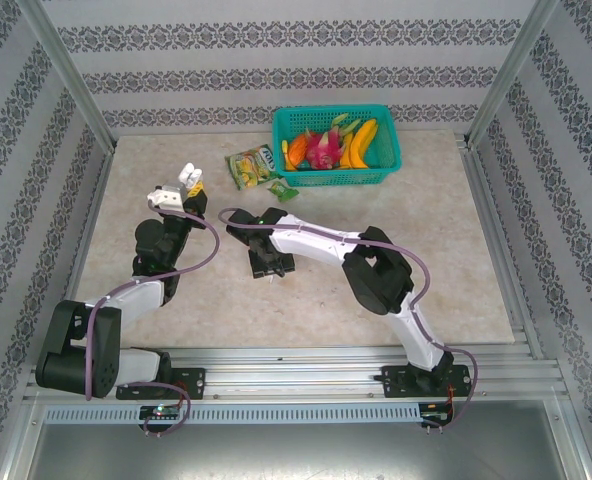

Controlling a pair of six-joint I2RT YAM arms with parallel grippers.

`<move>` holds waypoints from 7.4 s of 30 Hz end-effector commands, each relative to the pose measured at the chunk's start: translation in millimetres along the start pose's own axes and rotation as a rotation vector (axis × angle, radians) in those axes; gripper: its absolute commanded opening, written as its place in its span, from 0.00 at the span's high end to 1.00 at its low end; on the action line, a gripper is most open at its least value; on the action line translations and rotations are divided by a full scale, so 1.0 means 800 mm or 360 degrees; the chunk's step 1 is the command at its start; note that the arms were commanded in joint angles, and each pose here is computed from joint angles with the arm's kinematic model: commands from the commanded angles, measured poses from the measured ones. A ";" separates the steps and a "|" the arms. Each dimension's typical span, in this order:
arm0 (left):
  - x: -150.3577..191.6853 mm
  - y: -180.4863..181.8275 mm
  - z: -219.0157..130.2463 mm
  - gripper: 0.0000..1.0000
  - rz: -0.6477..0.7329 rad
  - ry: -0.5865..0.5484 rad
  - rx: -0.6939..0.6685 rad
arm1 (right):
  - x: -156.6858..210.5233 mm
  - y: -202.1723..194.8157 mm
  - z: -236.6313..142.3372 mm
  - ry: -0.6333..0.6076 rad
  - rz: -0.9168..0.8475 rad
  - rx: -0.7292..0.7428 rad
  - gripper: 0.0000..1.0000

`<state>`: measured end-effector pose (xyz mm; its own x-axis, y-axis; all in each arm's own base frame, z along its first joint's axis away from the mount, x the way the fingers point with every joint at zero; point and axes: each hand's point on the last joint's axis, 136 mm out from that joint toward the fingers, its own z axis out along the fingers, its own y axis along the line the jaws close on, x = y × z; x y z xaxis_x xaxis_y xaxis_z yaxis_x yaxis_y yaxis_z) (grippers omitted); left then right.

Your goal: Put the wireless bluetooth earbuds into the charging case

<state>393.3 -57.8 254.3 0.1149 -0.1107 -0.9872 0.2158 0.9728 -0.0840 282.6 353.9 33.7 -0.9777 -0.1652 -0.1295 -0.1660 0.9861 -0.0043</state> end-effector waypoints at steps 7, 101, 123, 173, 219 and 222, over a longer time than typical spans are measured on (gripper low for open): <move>-0.032 0.004 -0.005 1.00 -0.0034 -0.0139 0.0000 | -0.003 0.011 0.008 0.0002 -0.0020 0.0070 0.45; -0.034 -0.004 -0.002 1.00 -0.0075 -0.0119 0.0061 | 0.000 -0.062 0.005 0.0033 -0.0112 0.0072 0.48; -0.036 -0.004 -0.002 1.00 -0.0074 -0.0118 0.0061 | -0.009 -0.059 0.028 0.0037 -0.0175 0.0095 0.52; -0.036 -0.026 -0.005 1.00 -0.0107 -0.0068 0.0214 | -0.059 -0.102 -0.037 -0.0421 -0.0150 0.0014 0.71; -0.001 -0.262 0.100 1.00 -0.0182 0.0067 0.1115 | -0.169 -0.135 -0.389 -0.2220 -0.0421 -0.0684 0.69; -0.009 -0.274 0.101 1.00 -0.0181 0.0073 0.1161 | -0.165 -0.139 -0.396 -0.2250 -0.0421 -0.0728 0.69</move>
<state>428.3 -271.7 283.4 0.0148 -0.1886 -0.9819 0.7798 0.6168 -0.1068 400.8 261.2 334.2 -0.1293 0.0356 -0.9910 -0.5427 0.8338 0.1007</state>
